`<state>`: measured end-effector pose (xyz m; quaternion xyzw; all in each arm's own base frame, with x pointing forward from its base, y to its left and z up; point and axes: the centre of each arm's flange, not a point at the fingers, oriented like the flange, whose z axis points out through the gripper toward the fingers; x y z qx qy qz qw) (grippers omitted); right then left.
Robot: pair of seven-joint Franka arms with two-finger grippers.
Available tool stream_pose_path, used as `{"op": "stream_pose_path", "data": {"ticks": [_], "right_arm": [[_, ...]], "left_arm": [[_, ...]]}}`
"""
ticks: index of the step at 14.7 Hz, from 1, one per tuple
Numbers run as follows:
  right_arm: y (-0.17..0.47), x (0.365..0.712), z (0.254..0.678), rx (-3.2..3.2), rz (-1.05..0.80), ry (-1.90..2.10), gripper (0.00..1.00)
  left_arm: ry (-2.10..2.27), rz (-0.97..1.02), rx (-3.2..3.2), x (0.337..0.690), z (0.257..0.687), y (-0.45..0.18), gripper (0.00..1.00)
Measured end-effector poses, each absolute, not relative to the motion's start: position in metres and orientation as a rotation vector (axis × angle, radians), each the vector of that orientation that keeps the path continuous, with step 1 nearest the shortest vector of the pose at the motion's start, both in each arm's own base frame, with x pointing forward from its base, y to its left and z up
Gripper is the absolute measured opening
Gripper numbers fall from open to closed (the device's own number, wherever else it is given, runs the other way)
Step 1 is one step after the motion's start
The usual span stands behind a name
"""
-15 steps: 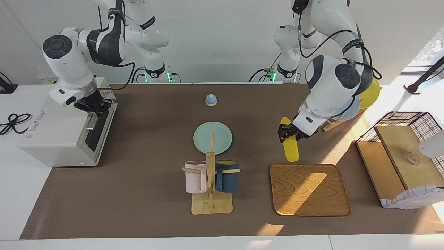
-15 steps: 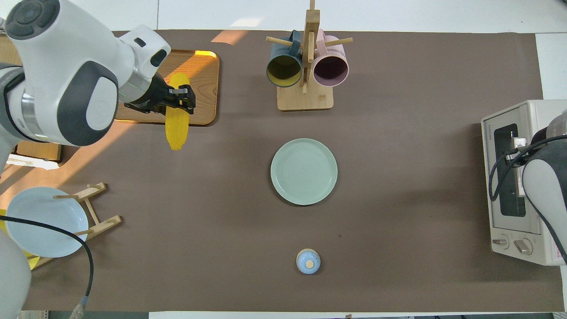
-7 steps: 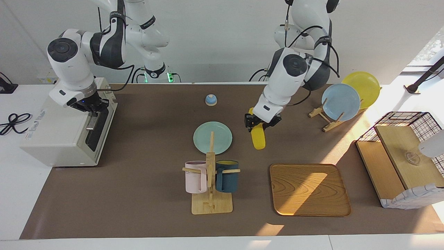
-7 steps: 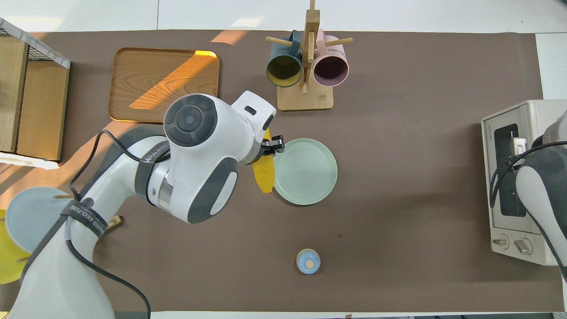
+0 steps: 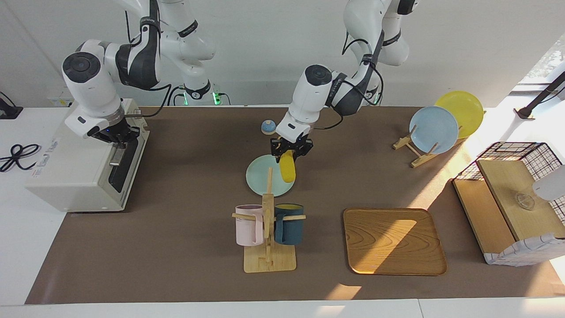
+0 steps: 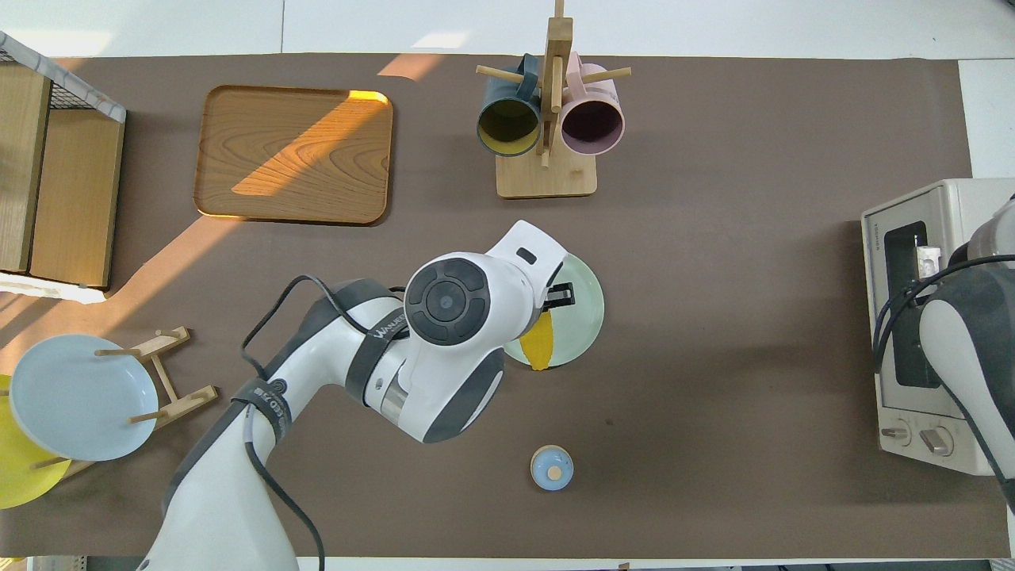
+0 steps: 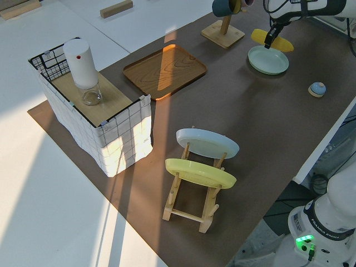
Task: Put corn in oven
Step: 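Carry the corn with the left gripper over the green plate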
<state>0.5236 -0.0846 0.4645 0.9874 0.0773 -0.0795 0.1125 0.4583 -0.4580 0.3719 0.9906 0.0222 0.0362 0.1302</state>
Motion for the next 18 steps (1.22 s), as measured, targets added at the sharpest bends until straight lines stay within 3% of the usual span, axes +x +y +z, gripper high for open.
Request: {"op": "stream_pose_path", "data": {"ticks": [4,8,12,13,16,18], "right_arm": [[-0.073,0.523,0.460,2.944,-0.217,0.209,0.01],[-0.047,0.523,0.445,2.998,-0.191,0.176,0.01],[-0.017,0.527,0.395,3.116,-0.188,0.103,0.01],[-0.012,0.526,0.385,3.127,-0.170,0.105,0.01],[-0.002,0.523,0.359,3.145,-0.124,0.106,0.01],[0.000,0.520,0.344,3.160,-0.096,0.094,0.01]], "left_arm": [[0.056,0.132,2.861,0.454,0.330,-0.477,0.55],[0.067,0.138,2.862,0.457,0.322,-0.475,0.55],[0.068,0.144,2.865,0.461,0.322,-0.472,0.55],[0.067,0.147,2.865,0.463,0.323,-0.470,0.61],[0.063,0.154,2.864,0.465,0.325,-0.469,0.96],[0.067,0.157,2.863,0.467,0.326,-0.467,1.00]]}}
